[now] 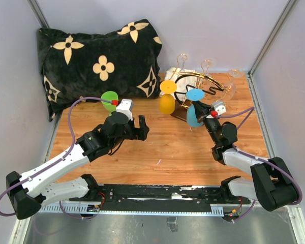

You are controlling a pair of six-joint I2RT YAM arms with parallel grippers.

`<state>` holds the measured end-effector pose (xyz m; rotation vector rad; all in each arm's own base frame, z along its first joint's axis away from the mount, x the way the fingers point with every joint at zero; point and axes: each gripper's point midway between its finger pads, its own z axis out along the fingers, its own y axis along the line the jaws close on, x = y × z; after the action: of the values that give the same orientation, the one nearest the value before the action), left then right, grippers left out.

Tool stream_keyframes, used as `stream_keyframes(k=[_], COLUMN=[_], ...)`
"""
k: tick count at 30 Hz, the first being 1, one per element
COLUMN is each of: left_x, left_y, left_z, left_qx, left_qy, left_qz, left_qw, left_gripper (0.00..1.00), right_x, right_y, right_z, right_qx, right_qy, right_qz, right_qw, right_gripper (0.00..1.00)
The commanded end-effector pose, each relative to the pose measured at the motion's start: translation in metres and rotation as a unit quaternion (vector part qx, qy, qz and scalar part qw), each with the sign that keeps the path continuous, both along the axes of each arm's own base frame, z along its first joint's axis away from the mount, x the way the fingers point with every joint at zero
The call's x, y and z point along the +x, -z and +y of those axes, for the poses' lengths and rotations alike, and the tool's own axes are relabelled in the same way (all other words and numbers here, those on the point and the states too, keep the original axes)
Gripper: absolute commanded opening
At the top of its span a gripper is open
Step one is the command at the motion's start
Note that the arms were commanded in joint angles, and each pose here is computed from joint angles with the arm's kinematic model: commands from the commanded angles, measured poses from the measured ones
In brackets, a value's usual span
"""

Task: Place the wine glass upside down on the wine glass rack
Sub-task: Turn the wine glass upside down at the wine rack.

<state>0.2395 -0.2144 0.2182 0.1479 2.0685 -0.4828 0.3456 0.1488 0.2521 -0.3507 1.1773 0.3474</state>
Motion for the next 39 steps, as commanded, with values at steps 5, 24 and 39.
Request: stream_keyframes(k=[5,24,39], left_x=[-0.001,0.019,0.053], left_y=[-0.037,-0.059,-0.048], left_z=[-0.013,0.0,0.032], left_qx=[-0.047,-0.003,0.115], left_qy=[0.032,0.008,-0.081], left_qz=[-0.045,-0.077,-0.06], left_qw=[0.997,0.997,0.988], left_gripper=[1.0,1.0,1.0], right_x=[0.015,-0.017,-0.09], right_y=[-0.008,-0.002,0.026], right_z=[-0.016,-0.025,-0.048], right_qx=[-0.024,-0.023,-0.045], right_qy=[0.041,0.034,0.045], right_qz=[0.005,0.089,0.271], right_qw=[0.999,0.995,0.961], right_gripper=[0.17,0.58,0.75])
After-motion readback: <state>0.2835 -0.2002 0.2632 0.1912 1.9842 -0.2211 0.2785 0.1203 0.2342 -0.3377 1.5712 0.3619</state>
